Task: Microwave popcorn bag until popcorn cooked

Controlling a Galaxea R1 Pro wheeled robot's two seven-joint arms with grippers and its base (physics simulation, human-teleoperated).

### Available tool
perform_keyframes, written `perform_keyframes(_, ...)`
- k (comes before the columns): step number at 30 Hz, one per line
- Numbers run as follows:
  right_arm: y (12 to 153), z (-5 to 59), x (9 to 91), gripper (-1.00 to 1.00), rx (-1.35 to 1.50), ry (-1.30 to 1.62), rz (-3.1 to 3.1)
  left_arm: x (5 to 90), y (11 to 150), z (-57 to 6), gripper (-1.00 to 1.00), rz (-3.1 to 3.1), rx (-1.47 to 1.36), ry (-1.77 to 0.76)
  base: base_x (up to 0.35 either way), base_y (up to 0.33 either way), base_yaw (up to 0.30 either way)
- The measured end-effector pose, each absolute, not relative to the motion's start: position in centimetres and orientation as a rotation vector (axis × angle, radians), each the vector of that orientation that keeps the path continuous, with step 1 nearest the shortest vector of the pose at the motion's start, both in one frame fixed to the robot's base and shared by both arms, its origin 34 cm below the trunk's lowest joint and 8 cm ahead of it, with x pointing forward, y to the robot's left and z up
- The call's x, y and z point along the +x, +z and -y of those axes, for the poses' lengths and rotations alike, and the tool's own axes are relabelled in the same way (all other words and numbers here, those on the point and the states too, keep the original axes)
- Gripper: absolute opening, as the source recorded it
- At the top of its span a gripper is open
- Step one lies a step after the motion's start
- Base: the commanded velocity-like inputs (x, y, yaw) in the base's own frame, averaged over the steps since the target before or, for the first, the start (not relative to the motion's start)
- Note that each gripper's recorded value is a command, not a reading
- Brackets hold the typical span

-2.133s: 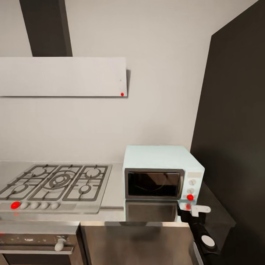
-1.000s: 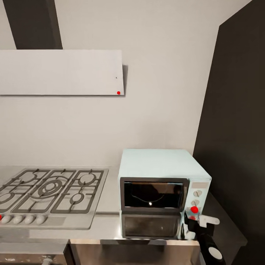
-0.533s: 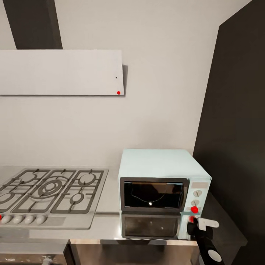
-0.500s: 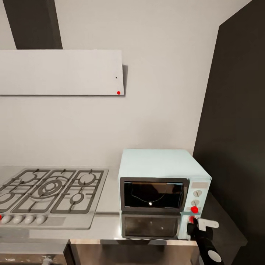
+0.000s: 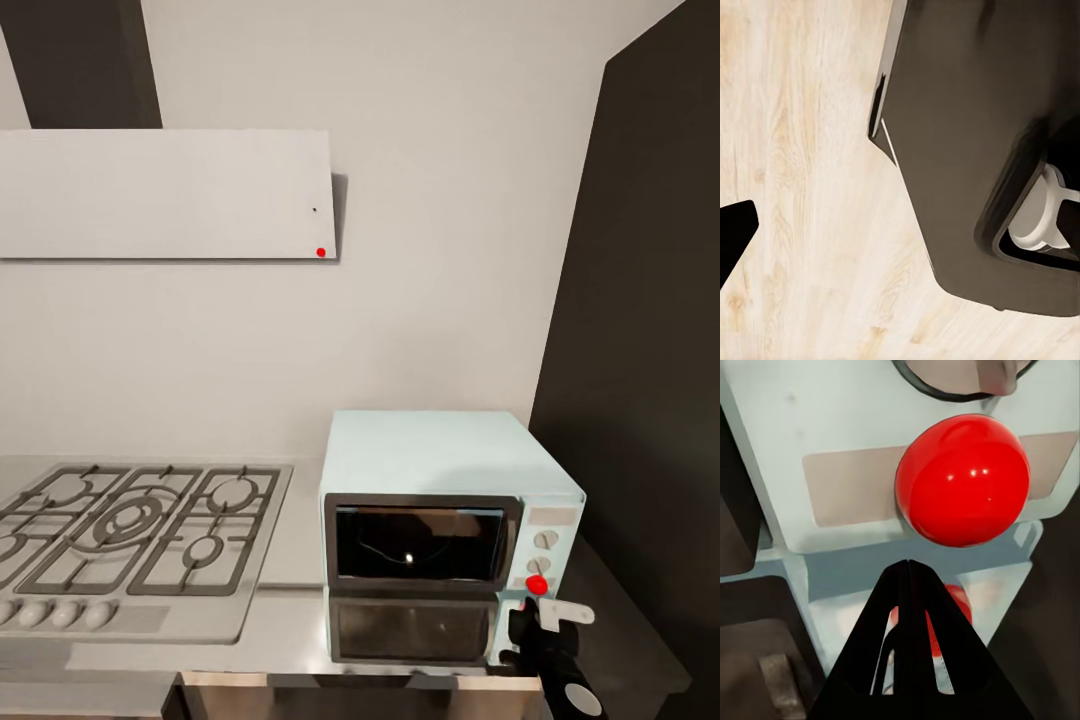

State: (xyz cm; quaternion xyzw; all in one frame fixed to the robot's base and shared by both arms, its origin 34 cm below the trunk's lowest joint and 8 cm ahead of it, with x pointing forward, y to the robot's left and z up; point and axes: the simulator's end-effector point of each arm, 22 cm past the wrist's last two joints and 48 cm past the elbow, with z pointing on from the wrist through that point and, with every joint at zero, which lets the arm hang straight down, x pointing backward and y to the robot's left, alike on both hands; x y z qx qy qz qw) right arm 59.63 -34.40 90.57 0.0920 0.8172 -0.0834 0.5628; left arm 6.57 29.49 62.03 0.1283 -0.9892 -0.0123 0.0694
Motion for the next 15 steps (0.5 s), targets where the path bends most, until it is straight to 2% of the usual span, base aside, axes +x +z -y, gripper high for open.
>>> perform_keyframes(6,90.39,34.47,59.27,-1.00,0.214,-0.198,-1.928,6.54,62.03,-29.35,1.00,2.978,0.386,-0.034,0.135,-0.128,0.000)
perform_keyframes(15,89.94,34.50,58.99,-1.00,0.218,-0.199,-1.937,6.56,62.02,-29.45,1.00,2.978,0.386,-0.036,0.005,-0.005,0.000)
